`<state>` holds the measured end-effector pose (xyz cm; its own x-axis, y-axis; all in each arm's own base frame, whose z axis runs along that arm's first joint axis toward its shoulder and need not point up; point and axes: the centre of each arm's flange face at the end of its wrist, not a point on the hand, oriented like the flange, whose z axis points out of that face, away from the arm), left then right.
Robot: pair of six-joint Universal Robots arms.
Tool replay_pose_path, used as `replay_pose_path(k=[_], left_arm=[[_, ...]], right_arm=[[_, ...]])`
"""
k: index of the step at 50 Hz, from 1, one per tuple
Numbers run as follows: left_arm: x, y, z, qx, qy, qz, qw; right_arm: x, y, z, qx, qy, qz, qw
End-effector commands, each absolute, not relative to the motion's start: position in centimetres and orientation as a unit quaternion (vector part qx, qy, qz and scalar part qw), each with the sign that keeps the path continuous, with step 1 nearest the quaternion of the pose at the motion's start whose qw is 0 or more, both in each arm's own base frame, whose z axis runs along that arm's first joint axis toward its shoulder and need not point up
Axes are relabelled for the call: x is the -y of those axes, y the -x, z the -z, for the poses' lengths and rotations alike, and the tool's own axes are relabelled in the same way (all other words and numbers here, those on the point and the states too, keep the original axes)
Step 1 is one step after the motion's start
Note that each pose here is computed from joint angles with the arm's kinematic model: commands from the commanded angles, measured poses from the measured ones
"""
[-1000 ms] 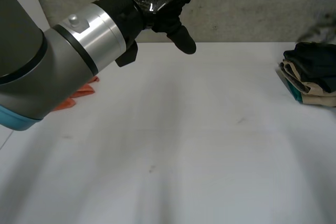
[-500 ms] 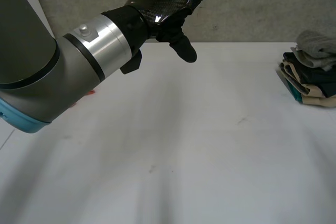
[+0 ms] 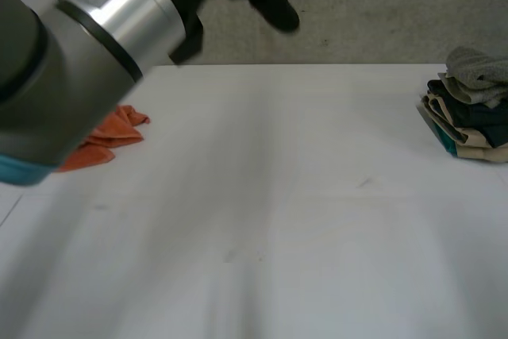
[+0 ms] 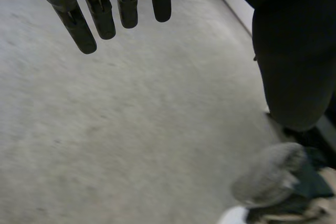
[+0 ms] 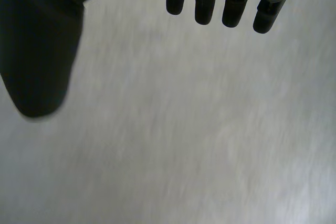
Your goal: Fold the laundry.
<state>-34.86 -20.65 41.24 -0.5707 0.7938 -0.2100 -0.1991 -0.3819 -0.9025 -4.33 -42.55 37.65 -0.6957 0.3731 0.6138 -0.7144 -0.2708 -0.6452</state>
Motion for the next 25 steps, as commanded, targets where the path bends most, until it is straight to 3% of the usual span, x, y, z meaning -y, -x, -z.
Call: replay_pose_path(k=[1,4,7,8,11,14,19,25], left_arm=[[24.7,30.7,-44.5,0.477,0.208,-0.823,0.23],[28.1,27.0,-43.2,0.53,0.188,-0.812,0.157],[30.1,24.5,-41.5,0.574,0.183,-0.792,0.1],[31.2,23.1,-40.0,0.601,0.186,-0.775,0.063],[33.3,20.8,-36.8,0.643,0.195,-0.74,-0.01],[35.0,19.7,-33.7,0.668,0.212,-0.711,-0.058],[40.5,15.4,-26.8,0.694,0.23,-0.665,-0.151],[44.9,13.4,-18.8,0.699,0.275,-0.639,-0.168]], right_arm=[[38.0,-8.0,-40.0,0.376,-0.232,-0.875,0.201],[35.7,-12.8,-37.6,0.395,-0.267,-0.871,0.116],[33.8,-16.0,-35.0,0.422,-0.292,-0.856,0.064],[32.3,-18.0,-33.0,0.445,-0.31,-0.839,0.034],[30.0,-20.6,-29.6,0.485,-0.346,-0.803,-0.001],[28.3,-21.9,-27.1,0.515,-0.372,-0.772,-0.017],[25.9,-23.7,-21.8,0.574,-0.419,-0.703,-0.024],[25.3,-24.2,-18.7,0.606,-0.433,-0.667,-0.011]])
